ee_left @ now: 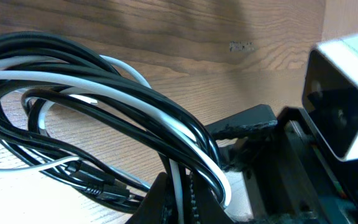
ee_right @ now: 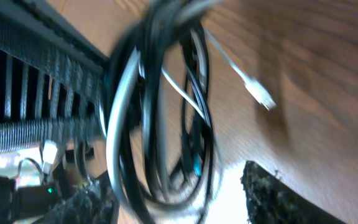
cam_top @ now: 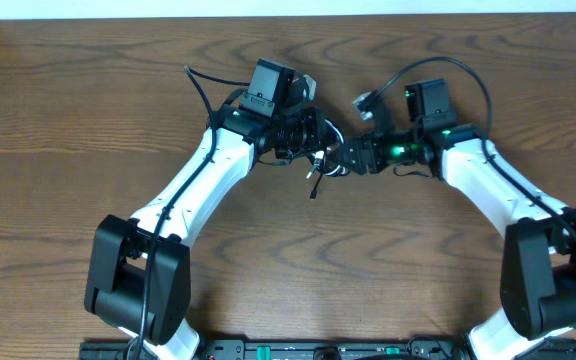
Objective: Untangle cables
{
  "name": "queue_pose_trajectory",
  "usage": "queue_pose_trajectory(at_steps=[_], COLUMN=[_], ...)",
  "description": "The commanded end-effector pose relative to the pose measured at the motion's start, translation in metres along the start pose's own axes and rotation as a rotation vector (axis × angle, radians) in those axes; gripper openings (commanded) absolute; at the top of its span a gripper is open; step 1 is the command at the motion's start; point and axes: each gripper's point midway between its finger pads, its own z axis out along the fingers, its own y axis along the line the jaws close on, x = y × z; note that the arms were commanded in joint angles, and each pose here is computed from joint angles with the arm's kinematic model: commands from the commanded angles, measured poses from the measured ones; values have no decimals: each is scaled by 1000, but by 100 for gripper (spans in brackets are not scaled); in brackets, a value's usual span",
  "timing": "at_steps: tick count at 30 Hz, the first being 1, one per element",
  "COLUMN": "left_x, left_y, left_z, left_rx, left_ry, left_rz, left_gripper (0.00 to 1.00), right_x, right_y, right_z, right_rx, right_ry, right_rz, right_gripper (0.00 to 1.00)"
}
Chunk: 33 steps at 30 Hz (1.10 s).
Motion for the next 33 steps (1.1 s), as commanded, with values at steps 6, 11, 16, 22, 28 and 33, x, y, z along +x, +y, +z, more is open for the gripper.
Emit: queue_pose_trajectory(at_steps=[6, 11, 16, 22, 28, 33], left_x=[-3, -4, -3, -15, -24, -22], left_y=[4, 25, 50, 57, 29, 12], left_z=[2, 1, -4, -11, -27, -45], left_rx=[-5, -113, -243, -245, 61, 249], left_ry=[0, -26, -50, -63, -17, 3], left_rz=[-11, -34, -53, 64, 275, 370], left_gripper=[8, 52, 69, 70, 70, 70], right_x=[-17, -18, -18, 6, 43, 47], right_y=[-32, -32, -19, 26, 37, 45], right_z=[9, -6, -20, -30, -34, -39], right_rx=[168, 158, 85, -179, -230, -257], right_ry=[-69, -77, -76, 1, 99, 115], right_rz=[155, 183, 178, -1, -160, -219], right_gripper=[1, 1, 1, 1, 1, 1])
